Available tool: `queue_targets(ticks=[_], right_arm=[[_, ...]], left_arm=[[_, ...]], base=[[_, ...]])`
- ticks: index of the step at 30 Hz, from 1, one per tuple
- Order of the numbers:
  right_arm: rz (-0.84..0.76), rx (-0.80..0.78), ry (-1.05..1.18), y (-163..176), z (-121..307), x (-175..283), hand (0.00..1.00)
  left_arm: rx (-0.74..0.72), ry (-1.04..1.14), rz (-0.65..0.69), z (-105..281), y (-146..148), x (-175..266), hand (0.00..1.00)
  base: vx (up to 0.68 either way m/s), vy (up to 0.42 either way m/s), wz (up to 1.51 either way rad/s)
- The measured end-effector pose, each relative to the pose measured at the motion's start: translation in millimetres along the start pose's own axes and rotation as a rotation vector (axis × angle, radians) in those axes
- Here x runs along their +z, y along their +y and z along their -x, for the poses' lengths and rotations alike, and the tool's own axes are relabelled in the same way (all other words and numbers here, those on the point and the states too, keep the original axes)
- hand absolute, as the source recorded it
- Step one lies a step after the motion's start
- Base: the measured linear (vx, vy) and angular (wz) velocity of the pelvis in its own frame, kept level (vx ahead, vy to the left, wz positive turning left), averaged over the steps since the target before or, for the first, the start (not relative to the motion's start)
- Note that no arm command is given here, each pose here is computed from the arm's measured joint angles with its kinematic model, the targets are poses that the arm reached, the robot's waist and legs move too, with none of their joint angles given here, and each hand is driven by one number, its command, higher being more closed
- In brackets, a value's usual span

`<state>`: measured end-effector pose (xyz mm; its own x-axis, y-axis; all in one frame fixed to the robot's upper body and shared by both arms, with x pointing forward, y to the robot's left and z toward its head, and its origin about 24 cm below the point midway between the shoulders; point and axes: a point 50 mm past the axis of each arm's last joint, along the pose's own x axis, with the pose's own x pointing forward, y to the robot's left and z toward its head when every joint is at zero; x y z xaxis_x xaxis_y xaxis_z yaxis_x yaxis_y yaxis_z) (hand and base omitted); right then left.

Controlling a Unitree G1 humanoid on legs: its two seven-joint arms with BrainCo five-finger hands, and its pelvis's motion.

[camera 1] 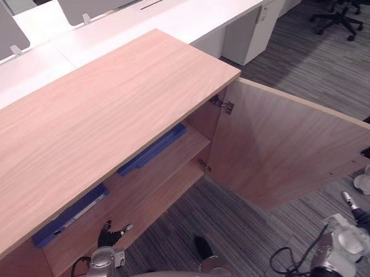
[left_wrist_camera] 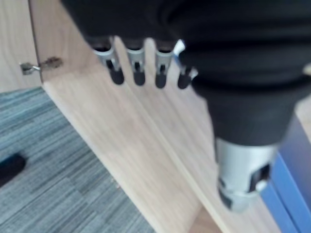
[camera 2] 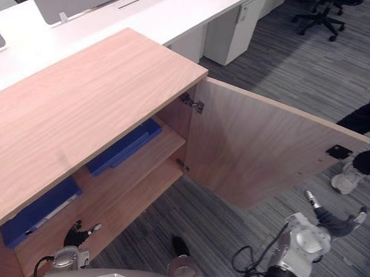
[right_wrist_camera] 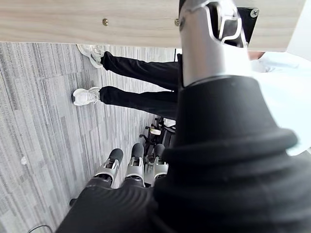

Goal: Walk over to the cabinet, pick up the folder, carry it to the office cabinet, place the folder inside the office cabinet, then close the office cabinet door

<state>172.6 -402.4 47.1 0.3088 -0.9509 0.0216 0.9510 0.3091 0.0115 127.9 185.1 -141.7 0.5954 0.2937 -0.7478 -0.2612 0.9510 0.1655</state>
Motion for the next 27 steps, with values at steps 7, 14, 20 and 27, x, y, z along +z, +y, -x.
queue_targets(ticks=[7,14,20,27], right_arm=[[0.120,0.178,-0.082,12,-33,33,0.00],[0.240,0.318,-0.102,25,-44,44,0.00],[0.270,0.389,-0.143,36,-47,57,0.00],[0.302,0.441,-0.131,47,-43,52,0.00]], left_arm=[[-0.048,0.009,-0.109,2,2,-8,0.00],[-0.084,0.004,-0.157,2,1,-9,0.00],[-0.108,0.018,-0.185,5,0,-16,0.00],[-0.124,0.016,-0.191,6,-1,-17,0.00]], base=[[-0.01,-0.066,0.10],[-0.01,-0.039,0.00],[-0.04,-0.057,0.02],[-0.01,-0.047,-0.03]])
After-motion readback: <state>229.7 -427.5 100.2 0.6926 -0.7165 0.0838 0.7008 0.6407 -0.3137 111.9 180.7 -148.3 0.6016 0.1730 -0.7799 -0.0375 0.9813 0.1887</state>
